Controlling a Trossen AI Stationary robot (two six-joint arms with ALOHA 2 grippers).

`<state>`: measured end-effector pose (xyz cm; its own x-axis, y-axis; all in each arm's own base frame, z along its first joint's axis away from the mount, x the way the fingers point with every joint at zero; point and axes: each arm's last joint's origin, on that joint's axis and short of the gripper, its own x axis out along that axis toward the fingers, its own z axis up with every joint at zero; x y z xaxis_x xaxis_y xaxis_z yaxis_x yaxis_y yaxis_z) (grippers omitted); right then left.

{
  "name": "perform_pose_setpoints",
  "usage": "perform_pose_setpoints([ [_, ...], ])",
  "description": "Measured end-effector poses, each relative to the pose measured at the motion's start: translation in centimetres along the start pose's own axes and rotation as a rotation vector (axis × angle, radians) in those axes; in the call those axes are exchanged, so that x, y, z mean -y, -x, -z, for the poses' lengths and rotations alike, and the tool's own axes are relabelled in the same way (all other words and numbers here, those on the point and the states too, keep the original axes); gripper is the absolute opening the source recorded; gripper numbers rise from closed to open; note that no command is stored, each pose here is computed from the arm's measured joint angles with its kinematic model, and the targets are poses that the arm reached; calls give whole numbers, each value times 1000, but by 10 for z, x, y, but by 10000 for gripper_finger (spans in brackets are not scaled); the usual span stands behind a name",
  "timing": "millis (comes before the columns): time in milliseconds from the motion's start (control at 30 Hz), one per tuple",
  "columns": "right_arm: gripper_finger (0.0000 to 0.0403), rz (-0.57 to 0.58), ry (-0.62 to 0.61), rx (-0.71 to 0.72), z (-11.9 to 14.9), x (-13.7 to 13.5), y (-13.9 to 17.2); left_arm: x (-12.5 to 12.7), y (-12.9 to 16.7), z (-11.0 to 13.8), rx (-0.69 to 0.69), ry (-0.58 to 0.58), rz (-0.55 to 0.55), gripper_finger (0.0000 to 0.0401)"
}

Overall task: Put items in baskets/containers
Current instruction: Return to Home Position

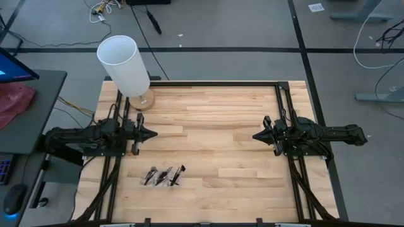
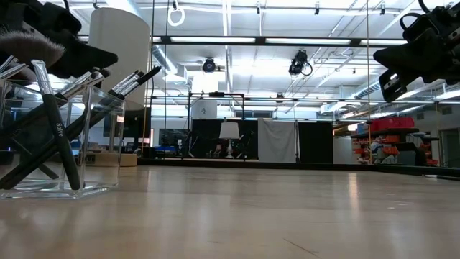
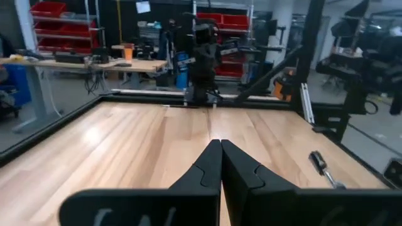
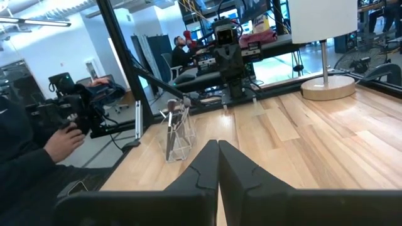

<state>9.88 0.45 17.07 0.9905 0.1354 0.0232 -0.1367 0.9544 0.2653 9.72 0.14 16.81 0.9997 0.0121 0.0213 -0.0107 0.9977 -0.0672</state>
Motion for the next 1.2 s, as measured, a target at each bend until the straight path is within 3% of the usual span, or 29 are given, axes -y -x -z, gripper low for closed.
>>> perform_pose_setpoints([
  [367, 10, 0, 0, 0, 0, 0, 0, 3, 0, 1, -7, -26, 34, 5],
  [667, 10, 0, 0, 0, 0, 0, 0, -1, -1, 0, 9, 106, -4, 5],
  [1200, 10, 0, 0, 0, 0, 0, 0, -1, -1, -2, 23, 106, -3, 5],
])
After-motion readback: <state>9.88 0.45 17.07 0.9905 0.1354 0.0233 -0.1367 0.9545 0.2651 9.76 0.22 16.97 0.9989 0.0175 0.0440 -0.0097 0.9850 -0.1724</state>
